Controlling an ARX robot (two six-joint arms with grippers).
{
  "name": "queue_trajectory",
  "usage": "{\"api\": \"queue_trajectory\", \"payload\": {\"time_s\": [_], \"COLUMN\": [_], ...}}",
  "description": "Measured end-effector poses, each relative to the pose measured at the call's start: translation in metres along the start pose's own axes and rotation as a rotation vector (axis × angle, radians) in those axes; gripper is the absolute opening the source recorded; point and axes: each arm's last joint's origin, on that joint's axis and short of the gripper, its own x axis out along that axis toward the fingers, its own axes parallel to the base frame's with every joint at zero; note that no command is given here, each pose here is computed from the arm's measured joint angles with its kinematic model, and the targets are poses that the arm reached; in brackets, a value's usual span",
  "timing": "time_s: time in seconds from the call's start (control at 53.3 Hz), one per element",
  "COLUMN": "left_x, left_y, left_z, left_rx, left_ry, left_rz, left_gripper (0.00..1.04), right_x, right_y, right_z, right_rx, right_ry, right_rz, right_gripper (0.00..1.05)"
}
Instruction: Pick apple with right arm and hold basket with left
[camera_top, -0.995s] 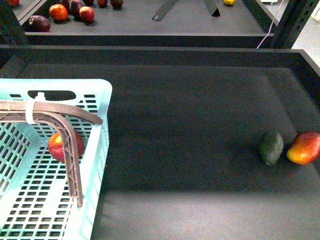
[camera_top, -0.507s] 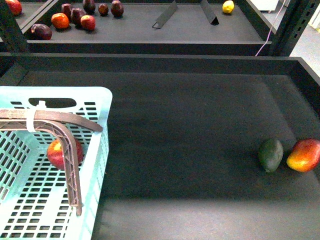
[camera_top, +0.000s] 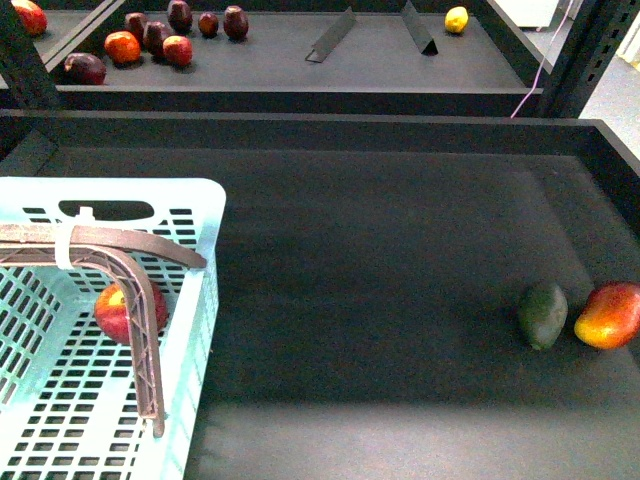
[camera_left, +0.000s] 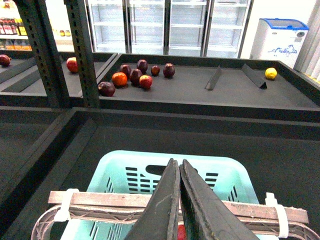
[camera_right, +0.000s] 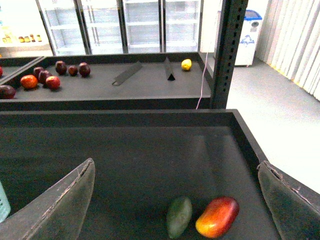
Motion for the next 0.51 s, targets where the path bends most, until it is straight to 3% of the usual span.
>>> {"api": "queue_trajectory", "payload": {"time_s": [0.507], "left_x": [-0.018], "left_y": [0.000], "left_z": [0.004], "left_rx": [0.001], "left_ry": [-0.015], "left_rz": [-0.001], "left_gripper": [0.03], "right_x": [0.000], "right_y": [0.000], "right_z": [0.000], "right_rx": [0.000], "right_ry": [0.000], "right_rz": [0.000], "right_gripper": [0.96]}}
